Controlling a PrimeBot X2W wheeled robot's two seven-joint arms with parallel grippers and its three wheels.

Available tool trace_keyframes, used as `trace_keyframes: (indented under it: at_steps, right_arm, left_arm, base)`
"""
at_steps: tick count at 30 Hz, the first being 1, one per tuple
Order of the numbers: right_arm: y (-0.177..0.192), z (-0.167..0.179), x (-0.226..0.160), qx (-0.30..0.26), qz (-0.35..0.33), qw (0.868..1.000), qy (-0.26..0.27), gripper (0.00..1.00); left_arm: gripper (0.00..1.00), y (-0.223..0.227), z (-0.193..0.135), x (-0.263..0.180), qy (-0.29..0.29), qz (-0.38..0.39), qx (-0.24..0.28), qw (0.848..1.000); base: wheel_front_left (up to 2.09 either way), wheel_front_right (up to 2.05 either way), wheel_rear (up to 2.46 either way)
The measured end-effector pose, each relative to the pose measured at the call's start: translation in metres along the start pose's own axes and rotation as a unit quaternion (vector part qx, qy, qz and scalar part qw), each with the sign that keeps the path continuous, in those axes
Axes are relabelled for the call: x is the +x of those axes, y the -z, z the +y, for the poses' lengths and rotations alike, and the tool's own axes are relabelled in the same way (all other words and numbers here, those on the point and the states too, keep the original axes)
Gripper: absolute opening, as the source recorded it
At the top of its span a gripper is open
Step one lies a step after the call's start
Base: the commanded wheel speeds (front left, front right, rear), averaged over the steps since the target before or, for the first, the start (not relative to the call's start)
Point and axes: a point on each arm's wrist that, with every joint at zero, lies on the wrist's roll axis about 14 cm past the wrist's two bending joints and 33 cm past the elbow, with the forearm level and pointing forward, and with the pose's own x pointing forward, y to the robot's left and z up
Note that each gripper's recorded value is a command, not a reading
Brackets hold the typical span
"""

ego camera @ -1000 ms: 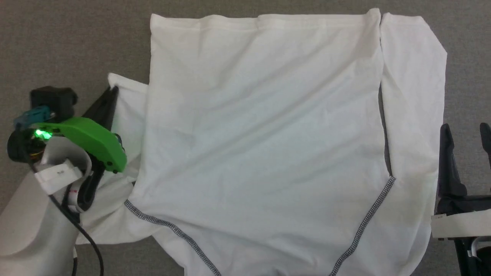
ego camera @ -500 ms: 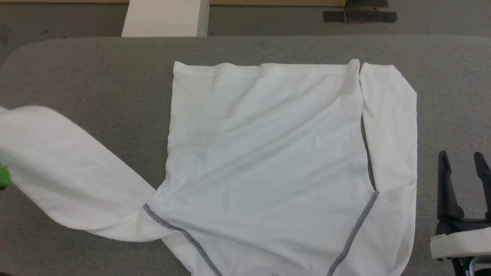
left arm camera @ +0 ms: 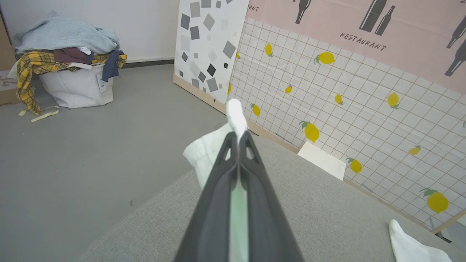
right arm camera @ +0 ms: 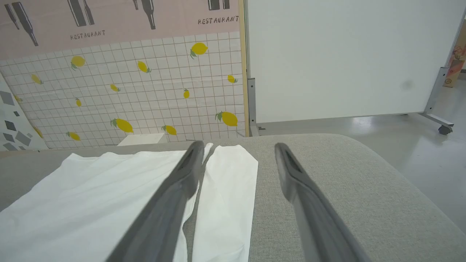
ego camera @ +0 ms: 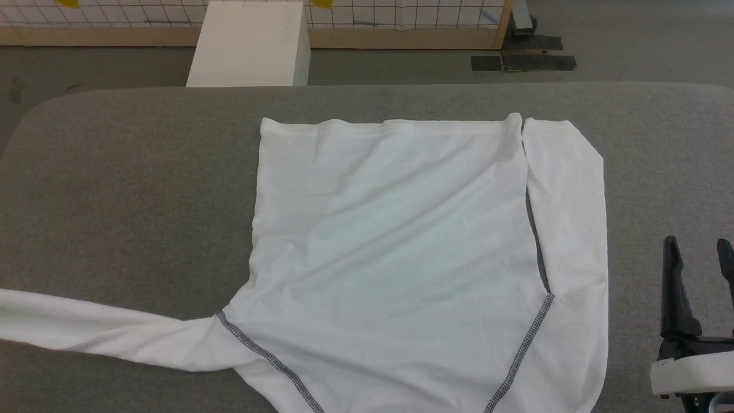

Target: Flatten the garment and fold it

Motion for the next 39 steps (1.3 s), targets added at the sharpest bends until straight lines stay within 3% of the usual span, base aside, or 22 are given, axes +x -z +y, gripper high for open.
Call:
trace_keyframes:
  at_steps: [7,11,14,18,27,31,34,39]
  right_arm:
    - [-0.005,-0.006,-0.002,0.000,-0.006,1.000,0.009,1.00]
    - [-0.013,-0.020,-0.005,-0.008,-0.015,0.999,0.029,1.00]
    - [-0.016,-0.030,-0.007,-0.015,-0.019,0.999,0.044,1.00]
    - [-0.018,-0.040,-0.009,-0.022,-0.020,0.998,0.059,1.00]
    - [-0.014,-0.052,-0.003,-0.031,-0.013,0.996,0.077,1.00]
    - [-0.007,-0.059,-0.001,-0.036,-0.003,0.996,0.087,1.00]
    - [-0.002,-0.061,0.003,-0.037,0.002,0.995,0.090,1.00]
    - [0.004,-0.059,0.010,-0.034,0.006,0.995,0.088,1.00]
  left_arm:
    - [0.00,-0.011,-0.041,-0.004,0.062,-0.021,-0.004,0.998]
    - [0.00,-0.031,-0.097,-0.018,0.150,-0.052,-0.023,0.987]
    - [0.00,-0.047,-0.145,-0.035,0.227,-0.066,-0.036,0.971]
    - [0.00,-0.051,-0.210,-0.069,0.339,-0.051,-0.051,0.938]
    - [0.00,0.005,-0.318,-0.157,0.540,0.054,-0.034,0.839]
    - [0.00,0.041,-0.350,-0.202,0.598,0.117,-0.045,0.791]
    - [0.00,0.073,-0.371,-0.241,0.639,0.176,-0.056,0.747]
    - [0.00,0.118,-0.392,-0.273,0.663,0.245,-0.057,0.705]
  base:
    - [0.00,0.00,0.00]
    - [0.00,0.00,0.00]
    - [0.00,0.00,0.00]
    - [0.00,0.00,0.00]
    - [0.00,0.00,0.00]
    - [0.00,0.00,0.00]
    - [0.00,0.00,0.00]
    - [0.00,0.00,0.00]
